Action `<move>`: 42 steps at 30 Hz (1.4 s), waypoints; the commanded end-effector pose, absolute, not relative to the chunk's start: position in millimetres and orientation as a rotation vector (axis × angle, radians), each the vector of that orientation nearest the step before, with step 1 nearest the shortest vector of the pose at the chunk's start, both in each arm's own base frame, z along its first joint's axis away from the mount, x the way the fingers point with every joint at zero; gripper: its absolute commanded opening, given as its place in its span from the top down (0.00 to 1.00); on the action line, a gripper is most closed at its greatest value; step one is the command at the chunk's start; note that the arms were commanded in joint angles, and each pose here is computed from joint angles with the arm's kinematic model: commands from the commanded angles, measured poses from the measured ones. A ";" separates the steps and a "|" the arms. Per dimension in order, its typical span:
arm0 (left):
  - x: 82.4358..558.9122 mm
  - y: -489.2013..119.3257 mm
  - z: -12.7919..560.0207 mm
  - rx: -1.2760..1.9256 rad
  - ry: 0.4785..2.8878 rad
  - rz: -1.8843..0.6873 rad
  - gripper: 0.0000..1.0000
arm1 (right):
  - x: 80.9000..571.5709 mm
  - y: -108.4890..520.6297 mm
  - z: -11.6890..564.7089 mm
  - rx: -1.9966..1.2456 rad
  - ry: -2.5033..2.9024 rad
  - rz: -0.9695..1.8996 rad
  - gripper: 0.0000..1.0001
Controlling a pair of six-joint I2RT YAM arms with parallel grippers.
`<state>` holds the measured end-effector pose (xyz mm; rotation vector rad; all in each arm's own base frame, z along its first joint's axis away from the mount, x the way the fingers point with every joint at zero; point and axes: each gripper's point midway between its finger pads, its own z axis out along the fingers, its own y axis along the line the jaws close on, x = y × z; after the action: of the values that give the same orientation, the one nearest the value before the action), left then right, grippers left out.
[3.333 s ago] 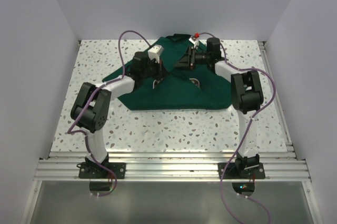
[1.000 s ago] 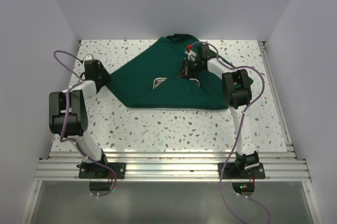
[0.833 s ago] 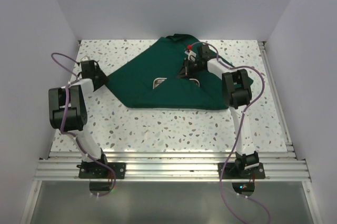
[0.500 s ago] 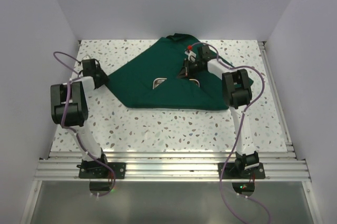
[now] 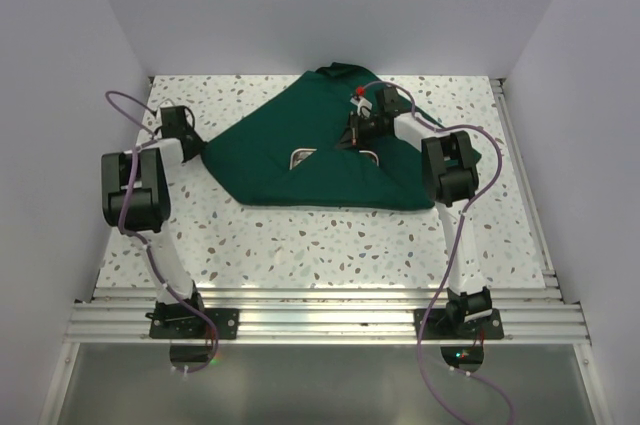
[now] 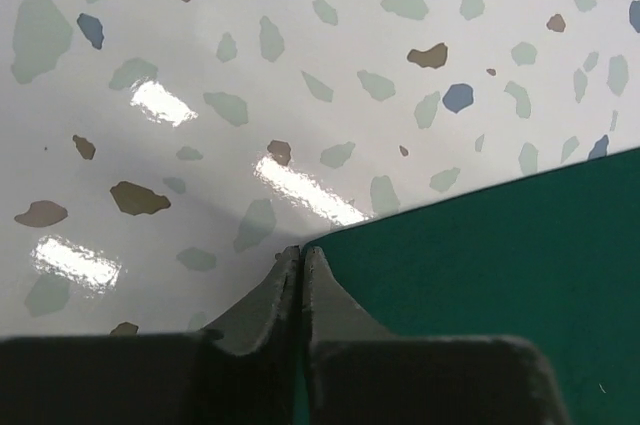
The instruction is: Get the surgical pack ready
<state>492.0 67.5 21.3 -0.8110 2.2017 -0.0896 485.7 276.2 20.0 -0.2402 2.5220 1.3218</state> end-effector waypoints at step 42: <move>507.6 -261.3 265.8 -0.344 1.930 -0.552 1.00 | 466.9 275.2 -26.2 -0.223 2.643 1.216 1.00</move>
<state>493.3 -249.2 244.6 -0.2772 2.0131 -0.4937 485.1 277.4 18.9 -0.2414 2.5160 1.3303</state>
